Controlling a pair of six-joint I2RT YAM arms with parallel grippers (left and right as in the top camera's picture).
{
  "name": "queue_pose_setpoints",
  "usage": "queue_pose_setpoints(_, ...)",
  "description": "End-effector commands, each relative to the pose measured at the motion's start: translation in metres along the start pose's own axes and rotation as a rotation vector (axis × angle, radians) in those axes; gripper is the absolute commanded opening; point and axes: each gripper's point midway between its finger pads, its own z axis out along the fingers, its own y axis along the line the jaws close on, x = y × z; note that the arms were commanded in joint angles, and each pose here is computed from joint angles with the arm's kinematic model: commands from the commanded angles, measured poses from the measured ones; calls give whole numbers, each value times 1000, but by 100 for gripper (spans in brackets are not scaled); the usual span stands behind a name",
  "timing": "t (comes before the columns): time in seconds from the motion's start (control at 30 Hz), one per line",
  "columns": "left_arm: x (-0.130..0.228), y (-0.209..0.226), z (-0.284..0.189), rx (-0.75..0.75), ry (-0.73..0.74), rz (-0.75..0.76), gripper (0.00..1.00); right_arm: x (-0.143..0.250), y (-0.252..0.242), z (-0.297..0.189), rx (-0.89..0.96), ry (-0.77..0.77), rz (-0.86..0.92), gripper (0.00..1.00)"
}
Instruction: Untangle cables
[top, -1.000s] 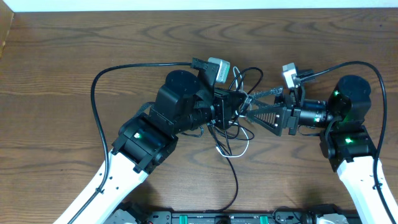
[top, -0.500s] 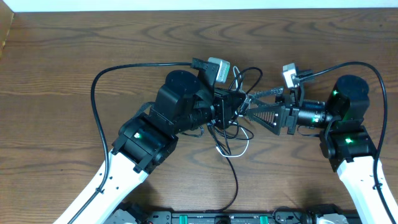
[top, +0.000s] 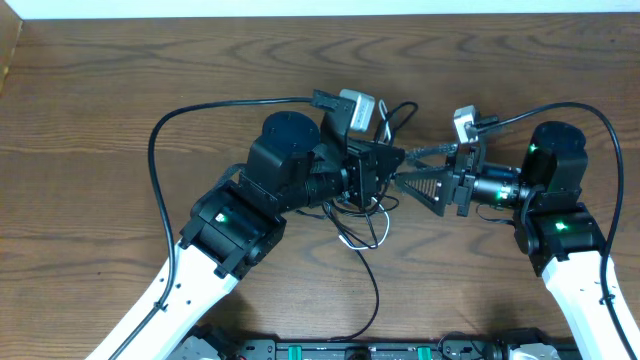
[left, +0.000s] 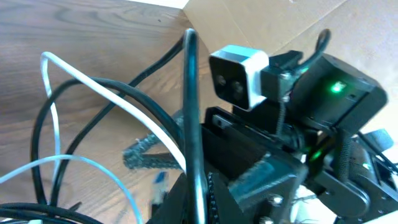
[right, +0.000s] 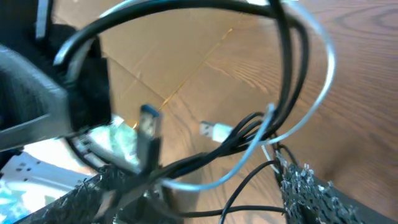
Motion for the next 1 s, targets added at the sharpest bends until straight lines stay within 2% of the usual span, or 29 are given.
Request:
queue_pose_setpoints(0.0,-5,-26,-7,83,-7,13,7,-5,-6,-2,48,-21,-36,81)
queue_pose_setpoints(0.3,-1,-43,-4,129,-4,24,7,-1,-18,1,78,-8,-4,83)
queue_pose_setpoints(0.63,-8,-36,-6,112,-27,15,8,3,-13,3,26,15,1,80)
queue_pose_setpoints(0.87,-15,-72,-16,277,-31,28,8,7,-25,2,86,19,-18,81)
queue_pose_setpoints(0.97,-17,-76,-20,289,-45,40,8,14,-32,2,121,36,-6,81)
